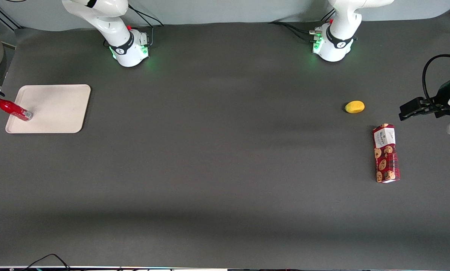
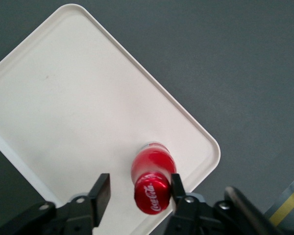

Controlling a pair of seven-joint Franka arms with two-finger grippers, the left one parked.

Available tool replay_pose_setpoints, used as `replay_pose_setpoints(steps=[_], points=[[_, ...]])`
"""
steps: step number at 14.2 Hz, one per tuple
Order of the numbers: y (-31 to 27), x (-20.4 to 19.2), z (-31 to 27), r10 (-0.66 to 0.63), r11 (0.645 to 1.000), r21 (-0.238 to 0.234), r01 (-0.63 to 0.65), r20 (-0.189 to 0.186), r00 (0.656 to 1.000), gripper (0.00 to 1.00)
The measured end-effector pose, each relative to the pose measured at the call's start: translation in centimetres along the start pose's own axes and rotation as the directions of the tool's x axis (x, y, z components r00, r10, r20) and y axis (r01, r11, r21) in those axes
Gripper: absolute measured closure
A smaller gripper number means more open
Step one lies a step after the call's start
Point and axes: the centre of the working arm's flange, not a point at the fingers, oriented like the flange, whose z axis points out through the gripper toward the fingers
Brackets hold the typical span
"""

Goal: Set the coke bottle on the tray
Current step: 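Lower the bottle onto the tray and open the right gripper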

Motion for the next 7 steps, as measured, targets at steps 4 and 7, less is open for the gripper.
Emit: replay_pose_setpoints(steps=[4,7], points=[[0.7,1.9,-0.4,-0.019,0.999,0.024,0.020,-0.026,0.999,0.04],[1.5,4.9,-2.0,0.006,0.996,0.085,-0.005,-0.011,1.000,0.04]])
